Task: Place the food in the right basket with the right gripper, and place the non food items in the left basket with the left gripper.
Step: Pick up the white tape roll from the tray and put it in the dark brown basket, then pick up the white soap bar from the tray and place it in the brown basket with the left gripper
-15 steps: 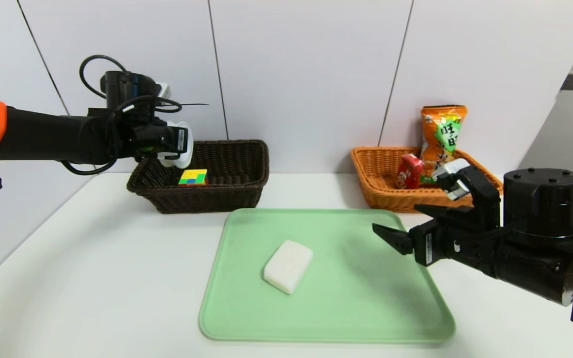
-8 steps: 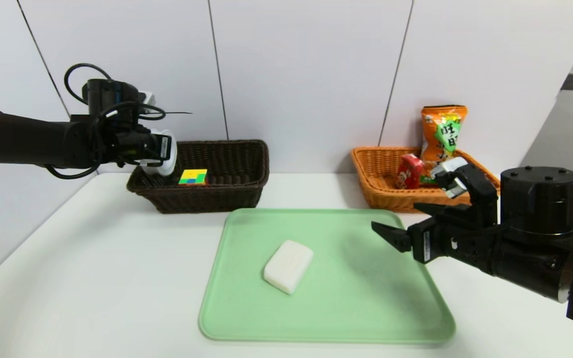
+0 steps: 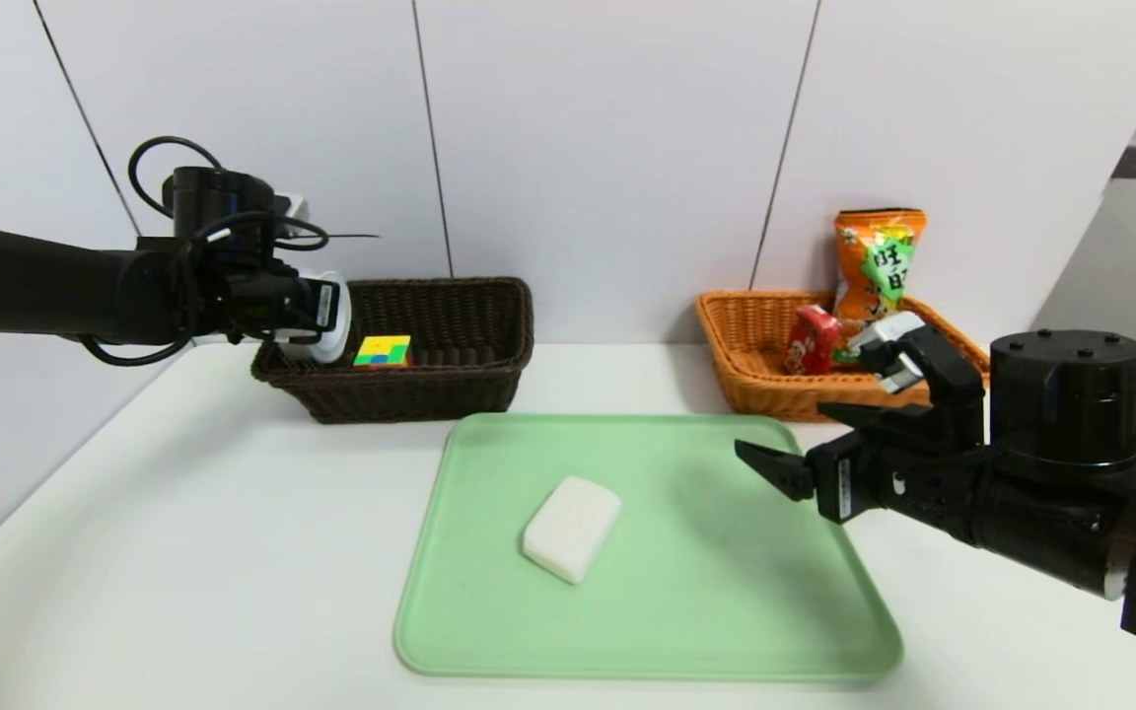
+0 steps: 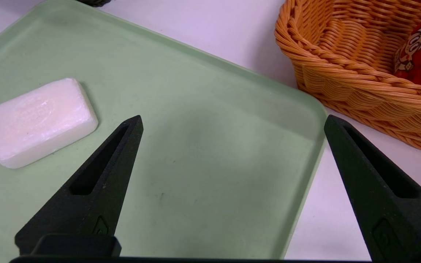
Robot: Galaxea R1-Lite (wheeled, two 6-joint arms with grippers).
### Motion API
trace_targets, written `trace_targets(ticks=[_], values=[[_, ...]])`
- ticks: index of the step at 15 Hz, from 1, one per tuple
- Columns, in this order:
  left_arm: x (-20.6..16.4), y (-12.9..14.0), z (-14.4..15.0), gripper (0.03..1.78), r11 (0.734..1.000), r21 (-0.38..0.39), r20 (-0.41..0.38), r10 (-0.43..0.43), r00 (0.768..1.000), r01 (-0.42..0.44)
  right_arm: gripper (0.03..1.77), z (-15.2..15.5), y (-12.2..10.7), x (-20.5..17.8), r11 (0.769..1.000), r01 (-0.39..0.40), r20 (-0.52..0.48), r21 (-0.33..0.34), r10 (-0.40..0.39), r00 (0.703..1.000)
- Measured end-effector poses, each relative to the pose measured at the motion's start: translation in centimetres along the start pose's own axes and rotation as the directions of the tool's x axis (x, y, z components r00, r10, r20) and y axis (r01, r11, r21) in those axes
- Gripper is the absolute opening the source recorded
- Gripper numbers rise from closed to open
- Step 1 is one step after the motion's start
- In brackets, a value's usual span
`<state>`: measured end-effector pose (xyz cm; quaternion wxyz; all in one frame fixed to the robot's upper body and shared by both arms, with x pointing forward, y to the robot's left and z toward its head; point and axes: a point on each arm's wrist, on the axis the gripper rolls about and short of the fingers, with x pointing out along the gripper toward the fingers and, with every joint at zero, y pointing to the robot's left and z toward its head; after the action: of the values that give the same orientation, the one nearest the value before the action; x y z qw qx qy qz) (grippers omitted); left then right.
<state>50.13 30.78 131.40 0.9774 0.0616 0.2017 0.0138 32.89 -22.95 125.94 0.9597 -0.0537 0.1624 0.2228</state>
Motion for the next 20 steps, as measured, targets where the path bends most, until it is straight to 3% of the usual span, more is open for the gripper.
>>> trace_targets(ticks=[3,8,12,15,20], values=[[-0.2,0.1,0.4,0.94,1.0,-0.017,0.031,0.003,1.0,-0.003,1.71,0.0,0.0,-0.1,1.0,0.0,0.001,0.0,0.0,1.0],[-1.0,0.1,0.8,1.31,1.0,-0.018,0.055,0.0,0.999,0.001,1.71,0.0,0.0,-0.2,1.0,-0.001,0.003,-0.004,0.001,1.0],[-4.3,-1.1,3.7,1.46,0.999,-0.007,0.145,-0.04,0.989,0.041,1.71,0.1,0.1,-0.3,1.0,-0.004,0.006,-0.007,0.004,1.0],[-7.9,-4.0,4.6,1.54,0.992,0.024,0.185,-0.128,0.974,0.125,1.71,0.2,0.2,-0.4,1.0,-0.007,0.011,-0.009,0.007,1.0],[-14.4,-9.7,2.5,1.62,0.948,0.116,0.127,-0.31,0.942,0.296,1.71,0.2,0.2,-1.1,1.0,-0.006,0.021,-0.009,0.006,1.0]])
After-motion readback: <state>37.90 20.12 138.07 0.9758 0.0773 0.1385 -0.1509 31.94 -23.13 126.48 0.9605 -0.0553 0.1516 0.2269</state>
